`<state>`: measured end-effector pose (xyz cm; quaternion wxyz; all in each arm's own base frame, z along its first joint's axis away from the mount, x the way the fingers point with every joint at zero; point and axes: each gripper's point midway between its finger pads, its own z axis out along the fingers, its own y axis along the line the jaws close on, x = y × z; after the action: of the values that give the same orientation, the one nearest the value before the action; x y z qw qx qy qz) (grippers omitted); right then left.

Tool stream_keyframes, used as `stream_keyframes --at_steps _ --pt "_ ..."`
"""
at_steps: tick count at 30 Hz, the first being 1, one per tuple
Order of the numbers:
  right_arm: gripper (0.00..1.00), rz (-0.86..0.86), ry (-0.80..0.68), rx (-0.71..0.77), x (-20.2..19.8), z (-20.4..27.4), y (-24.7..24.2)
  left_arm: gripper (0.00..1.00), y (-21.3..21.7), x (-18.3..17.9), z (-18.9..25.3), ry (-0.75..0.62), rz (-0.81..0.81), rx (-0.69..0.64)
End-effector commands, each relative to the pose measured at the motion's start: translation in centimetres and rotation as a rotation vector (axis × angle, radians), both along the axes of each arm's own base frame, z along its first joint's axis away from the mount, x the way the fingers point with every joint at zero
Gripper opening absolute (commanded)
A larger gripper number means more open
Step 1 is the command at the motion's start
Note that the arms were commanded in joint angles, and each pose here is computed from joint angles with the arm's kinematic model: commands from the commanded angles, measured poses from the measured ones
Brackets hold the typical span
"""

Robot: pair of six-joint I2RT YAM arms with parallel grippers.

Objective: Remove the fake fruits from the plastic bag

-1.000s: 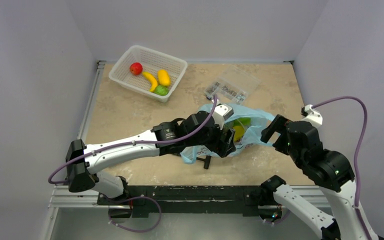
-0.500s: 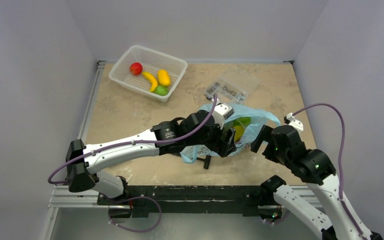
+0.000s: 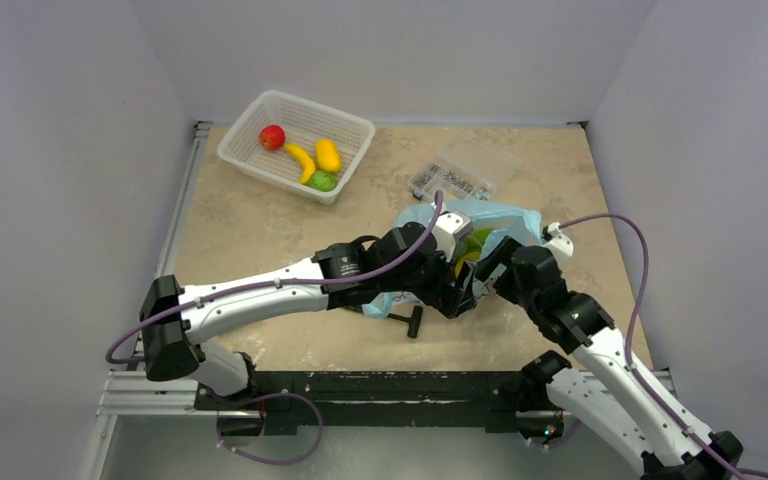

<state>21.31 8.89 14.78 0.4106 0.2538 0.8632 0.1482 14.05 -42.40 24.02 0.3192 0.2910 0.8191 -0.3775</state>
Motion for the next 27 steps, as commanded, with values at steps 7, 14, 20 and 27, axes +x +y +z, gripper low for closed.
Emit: stream_keyframes --at_steps 7,14,20,27 --pt "0.90 0.010 -0.423 0.135 3.1 5.2 0.8 0.83 -0.5 0.8 0.9 -0.018 0.033 -0.022" --pt "0.72 -0.068 -0.356 0.035 4.2 3.0 -0.5 0.82 -0.7 0.7 0.2 -0.001 0.032 -0.007" --pt "0.00 0.060 -0.316 -0.003 3.0 3.5 0.6 0.84 -1.2 0.7 -0.4 0.030 0.047 -0.016" --pt "0.00 0.132 0.034 -0.016 -3.0 2.2 0.0 0.82 -1.9 2.9 -0.9 0.051 0.092 -0.017"
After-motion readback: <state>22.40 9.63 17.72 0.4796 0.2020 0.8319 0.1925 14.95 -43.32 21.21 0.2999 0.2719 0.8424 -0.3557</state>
